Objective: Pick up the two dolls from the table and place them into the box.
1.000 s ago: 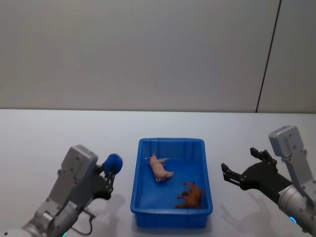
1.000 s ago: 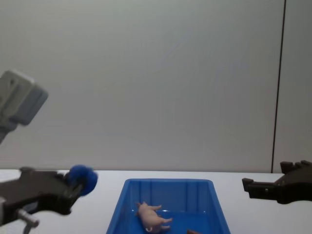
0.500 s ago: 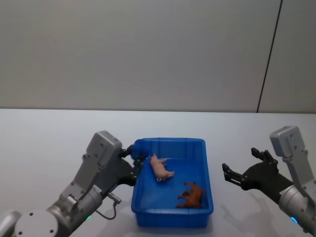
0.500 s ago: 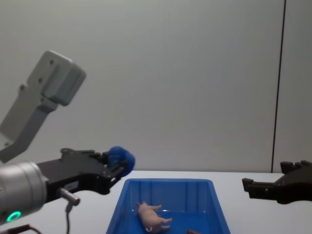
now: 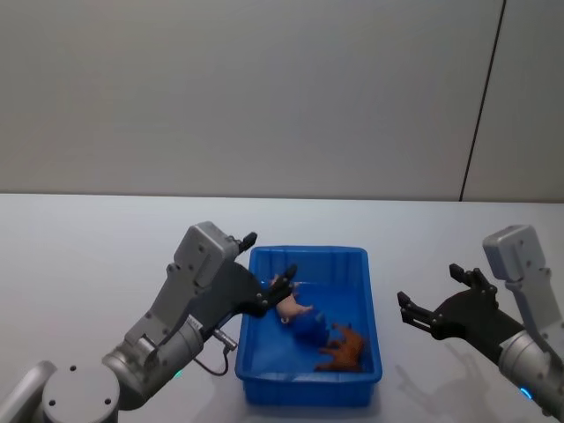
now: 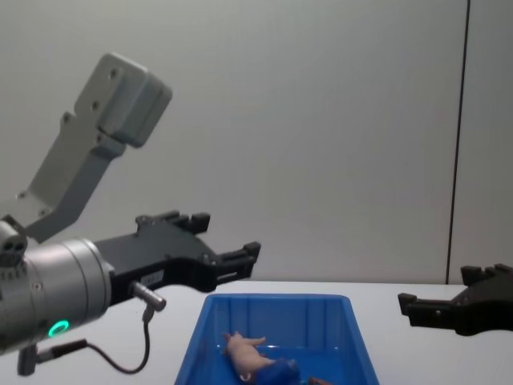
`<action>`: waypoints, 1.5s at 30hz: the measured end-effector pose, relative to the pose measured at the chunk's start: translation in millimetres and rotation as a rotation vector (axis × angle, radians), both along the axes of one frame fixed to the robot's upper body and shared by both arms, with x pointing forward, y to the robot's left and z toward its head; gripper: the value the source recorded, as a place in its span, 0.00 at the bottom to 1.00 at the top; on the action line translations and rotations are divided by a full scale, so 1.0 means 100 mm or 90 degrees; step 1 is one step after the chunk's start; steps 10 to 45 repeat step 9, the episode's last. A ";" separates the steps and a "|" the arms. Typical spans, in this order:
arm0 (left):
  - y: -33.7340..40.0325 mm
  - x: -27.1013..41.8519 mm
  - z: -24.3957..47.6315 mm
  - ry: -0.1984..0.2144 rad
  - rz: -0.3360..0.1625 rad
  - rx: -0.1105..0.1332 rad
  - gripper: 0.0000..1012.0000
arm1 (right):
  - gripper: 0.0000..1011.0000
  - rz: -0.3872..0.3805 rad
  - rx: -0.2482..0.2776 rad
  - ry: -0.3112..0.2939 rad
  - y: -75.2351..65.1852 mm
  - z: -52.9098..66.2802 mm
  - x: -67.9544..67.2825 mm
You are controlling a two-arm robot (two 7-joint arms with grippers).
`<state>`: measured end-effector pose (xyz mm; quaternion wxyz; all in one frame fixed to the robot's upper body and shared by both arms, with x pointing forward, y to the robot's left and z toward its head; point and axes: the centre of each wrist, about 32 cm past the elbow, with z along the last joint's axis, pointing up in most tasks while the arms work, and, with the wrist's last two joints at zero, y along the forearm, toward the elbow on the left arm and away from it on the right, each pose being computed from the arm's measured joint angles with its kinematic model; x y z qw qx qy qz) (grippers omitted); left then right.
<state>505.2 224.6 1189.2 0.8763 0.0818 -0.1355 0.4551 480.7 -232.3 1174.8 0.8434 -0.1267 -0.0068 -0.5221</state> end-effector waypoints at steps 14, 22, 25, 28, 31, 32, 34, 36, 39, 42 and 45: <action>0.011 -0.047 0.095 -0.037 -0.012 0.000 0.98 | 0.99 0.000 0.000 0.000 0.00 0.00 0.00; 0.011 -0.047 0.095 -0.037 -0.012 0.000 0.98 | 0.99 0.000 0.000 0.000 0.00 0.00 0.00; 0.011 -0.047 0.095 -0.037 -0.012 0.000 0.98 | 0.99 0.000 0.000 0.000 0.00 0.00 0.00; 0.011 -0.047 0.095 -0.037 -0.012 0.000 0.98 | 0.99 0.000 0.000 0.000 0.00 0.00 0.00; 0.011 -0.047 0.095 -0.037 -0.012 0.000 0.98 | 0.99 0.000 0.000 0.000 0.00 0.00 0.00; 0.011 -0.047 0.095 -0.037 -0.012 0.000 0.98 | 0.99 0.000 0.000 0.000 0.00 0.00 0.00; 0.011 -0.047 0.095 -0.037 -0.012 0.000 0.98 | 0.99 0.000 0.000 0.000 0.00 0.00 0.00; 0.011 -0.047 0.095 -0.037 -0.012 0.000 0.98 | 0.99 0.000 0.000 0.000 0.00 0.00 0.00; 0.011 -0.047 0.095 -0.037 -0.012 0.000 0.98 | 0.99 0.000 0.000 0.000 0.00 0.00 0.00; 0.011 -0.047 0.095 -0.037 -0.012 0.000 0.98 | 0.99 0.000 0.000 0.000 0.00 0.00 0.00; 0.011 -0.047 0.095 -0.037 -0.012 0.000 0.98 | 0.99 0.000 0.000 0.000 0.00 0.00 0.00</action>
